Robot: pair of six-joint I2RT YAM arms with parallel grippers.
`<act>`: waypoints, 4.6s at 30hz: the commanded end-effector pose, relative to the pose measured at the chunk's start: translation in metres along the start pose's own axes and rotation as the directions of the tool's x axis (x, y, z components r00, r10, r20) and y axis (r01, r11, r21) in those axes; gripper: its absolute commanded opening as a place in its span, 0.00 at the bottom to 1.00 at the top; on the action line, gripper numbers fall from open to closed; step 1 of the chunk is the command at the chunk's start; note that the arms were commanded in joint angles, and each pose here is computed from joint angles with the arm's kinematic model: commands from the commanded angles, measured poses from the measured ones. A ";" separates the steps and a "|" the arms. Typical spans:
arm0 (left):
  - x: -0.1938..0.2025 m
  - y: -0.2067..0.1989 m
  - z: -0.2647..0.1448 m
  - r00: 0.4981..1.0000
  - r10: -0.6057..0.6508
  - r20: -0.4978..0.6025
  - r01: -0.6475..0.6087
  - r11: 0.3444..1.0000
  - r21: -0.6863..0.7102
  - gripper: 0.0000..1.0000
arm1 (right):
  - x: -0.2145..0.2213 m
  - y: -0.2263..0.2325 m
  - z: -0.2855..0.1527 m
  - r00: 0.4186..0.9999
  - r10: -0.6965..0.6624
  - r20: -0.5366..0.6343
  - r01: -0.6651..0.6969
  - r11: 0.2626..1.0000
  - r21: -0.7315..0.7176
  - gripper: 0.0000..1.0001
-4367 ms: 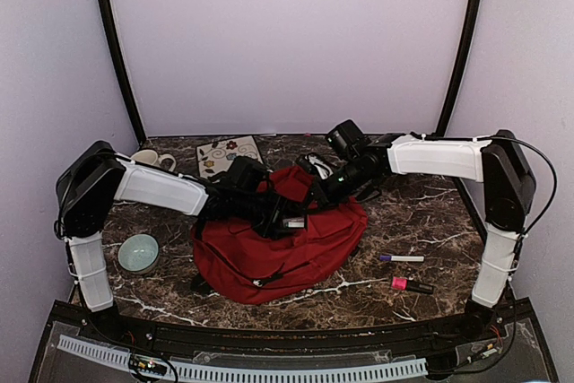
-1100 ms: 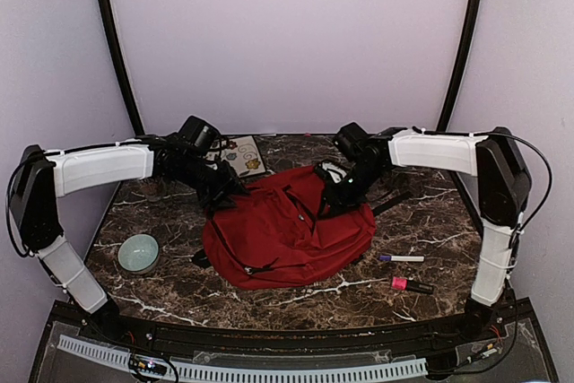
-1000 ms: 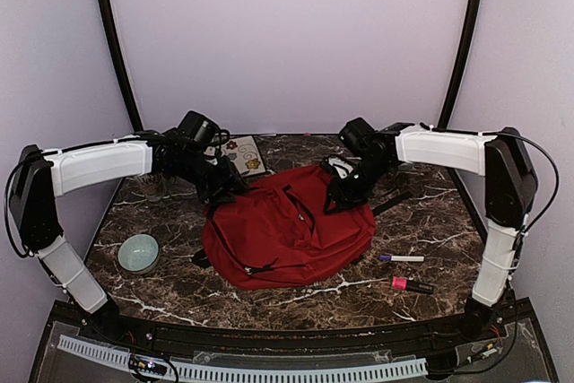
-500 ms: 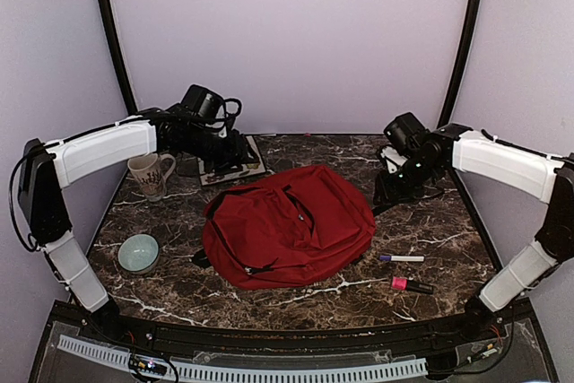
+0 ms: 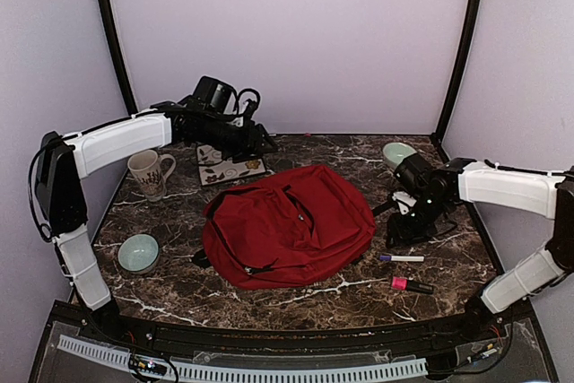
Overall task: Pack the student bag
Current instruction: Pick up the pen from the corner of the board, then pass from the right arm to the left
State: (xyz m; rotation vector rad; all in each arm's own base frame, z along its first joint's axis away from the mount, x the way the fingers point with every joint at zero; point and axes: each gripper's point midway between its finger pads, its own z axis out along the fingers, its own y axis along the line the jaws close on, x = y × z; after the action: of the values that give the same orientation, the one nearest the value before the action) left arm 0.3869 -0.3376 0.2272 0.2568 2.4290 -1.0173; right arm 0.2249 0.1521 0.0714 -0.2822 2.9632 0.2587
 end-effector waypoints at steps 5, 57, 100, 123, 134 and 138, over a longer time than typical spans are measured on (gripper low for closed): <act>-0.002 -0.010 0.001 0.998 0.064 -0.023 -0.063 0.997 0.041 0.53 | 0.013 0.001 0.021 0.994 -0.063 -0.091 0.065 0.998 0.015 0.61; -0.003 -0.005 0.015 0.999 0.011 -0.032 -0.010 0.999 0.045 0.49 | 0.020 -0.013 0.062 0.983 -0.014 -0.183 0.036 0.992 0.121 0.27; -0.009 -0.012 0.007 1.000 0.004 0.002 -0.004 0.998 0.065 0.48 | -0.075 -0.001 -0.033 0.981 -0.048 0.186 0.018 0.987 0.159 0.00; -0.051 -0.087 0.007 0.989 -0.130 0.073 0.091 0.914 0.397 0.51 | -0.175 0.073 -0.214 0.625 0.395 0.674 -0.010 0.866 -0.499 0.00; -0.043 -0.155 0.029 0.989 -0.144 -0.041 0.141 0.800 0.583 0.56 | -0.179 0.049 -0.226 0.475 0.686 0.552 -0.128 0.674 -0.727 0.00; -0.031 -0.168 0.037 0.976 -0.161 -0.150 0.219 0.762 0.609 0.57 | -0.182 0.036 -0.229 0.427 0.723 0.543 -0.141 0.646 -0.750 0.00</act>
State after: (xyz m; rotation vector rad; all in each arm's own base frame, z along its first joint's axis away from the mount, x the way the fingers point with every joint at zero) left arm 0.3808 -0.4723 0.2812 0.2202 2.2217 -1.7686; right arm 0.3576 0.1869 0.3032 0.4553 1.9552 1.0135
